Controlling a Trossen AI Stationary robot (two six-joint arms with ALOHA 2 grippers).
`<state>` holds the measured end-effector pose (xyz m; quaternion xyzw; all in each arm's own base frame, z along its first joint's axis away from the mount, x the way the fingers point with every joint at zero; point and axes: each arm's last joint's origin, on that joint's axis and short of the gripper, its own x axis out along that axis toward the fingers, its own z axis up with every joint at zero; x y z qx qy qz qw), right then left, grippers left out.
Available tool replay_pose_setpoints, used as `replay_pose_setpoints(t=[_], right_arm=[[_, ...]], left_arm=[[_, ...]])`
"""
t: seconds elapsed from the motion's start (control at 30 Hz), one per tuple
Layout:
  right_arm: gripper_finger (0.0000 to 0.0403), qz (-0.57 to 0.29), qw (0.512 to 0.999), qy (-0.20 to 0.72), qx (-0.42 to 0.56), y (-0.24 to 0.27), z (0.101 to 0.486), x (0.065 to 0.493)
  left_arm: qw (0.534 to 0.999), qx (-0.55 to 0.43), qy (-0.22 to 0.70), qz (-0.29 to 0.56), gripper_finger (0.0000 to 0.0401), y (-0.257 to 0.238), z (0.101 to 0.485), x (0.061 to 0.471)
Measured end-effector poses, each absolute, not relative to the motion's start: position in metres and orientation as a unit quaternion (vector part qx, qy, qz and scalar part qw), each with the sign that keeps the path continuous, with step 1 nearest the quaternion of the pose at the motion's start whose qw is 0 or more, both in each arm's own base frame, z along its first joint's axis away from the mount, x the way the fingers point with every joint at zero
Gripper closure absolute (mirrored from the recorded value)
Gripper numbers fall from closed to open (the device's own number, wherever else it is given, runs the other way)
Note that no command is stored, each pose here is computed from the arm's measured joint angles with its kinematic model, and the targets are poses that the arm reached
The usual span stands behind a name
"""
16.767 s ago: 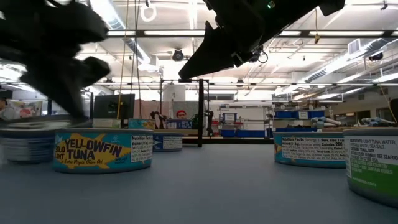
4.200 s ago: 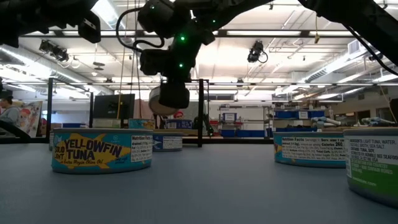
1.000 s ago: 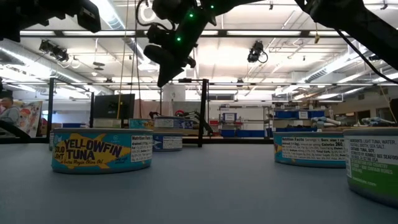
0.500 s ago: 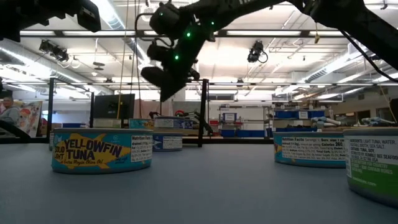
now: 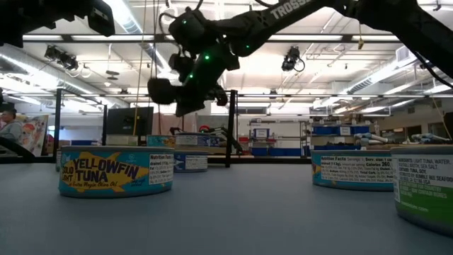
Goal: Stack canned seafood by type on shelf
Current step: Stack the yellow blue tuna can on top of the other yellow blue tuna can on the shelf
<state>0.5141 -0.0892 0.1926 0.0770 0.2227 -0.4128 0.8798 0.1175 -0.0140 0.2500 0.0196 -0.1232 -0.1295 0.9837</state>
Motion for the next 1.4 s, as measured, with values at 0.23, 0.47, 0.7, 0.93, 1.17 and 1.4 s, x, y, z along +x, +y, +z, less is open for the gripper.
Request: replay_pose_setpoints(t=[0.23,0.47,0.7,0.93,1.17,1.4], right_arm=[[0.0401,-0.465,0.864,0.124,0.149,-0.067,0.195,0.518],[0.0401,-0.498,0.854,0.108,0.107,-0.046,0.198,0.518],[0.0402,-0.476,0.864,0.130,0.101,-0.032,0.195,0.519],[0.0402,-0.401,0.886,0.232,0.026,0.012,0.194,0.511],[0.0402,-0.367,0.854,0.367,-0.037,0.038,0.181,0.487],[0.0402,-0.239,0.901,0.359,-0.037,0.045,0.185,0.475]], left_arm=[[0.984,0.018,-0.124,-0.129,0.0398,-0.014,0.250,0.117],[0.983,0.014,-0.126,-0.130,0.0398,-0.014,0.251,0.117],[0.984,0.005,-0.124,-0.131,0.0398,-0.014,0.250,0.117],[0.985,0.003,-0.114,-0.131,0.0398,-0.014,0.249,0.118],[0.990,0.001,-0.065,-0.128,0.0398,-0.014,0.239,0.121],[0.993,0.007,-0.044,-0.106,0.0398,-0.013,0.235,0.127]])
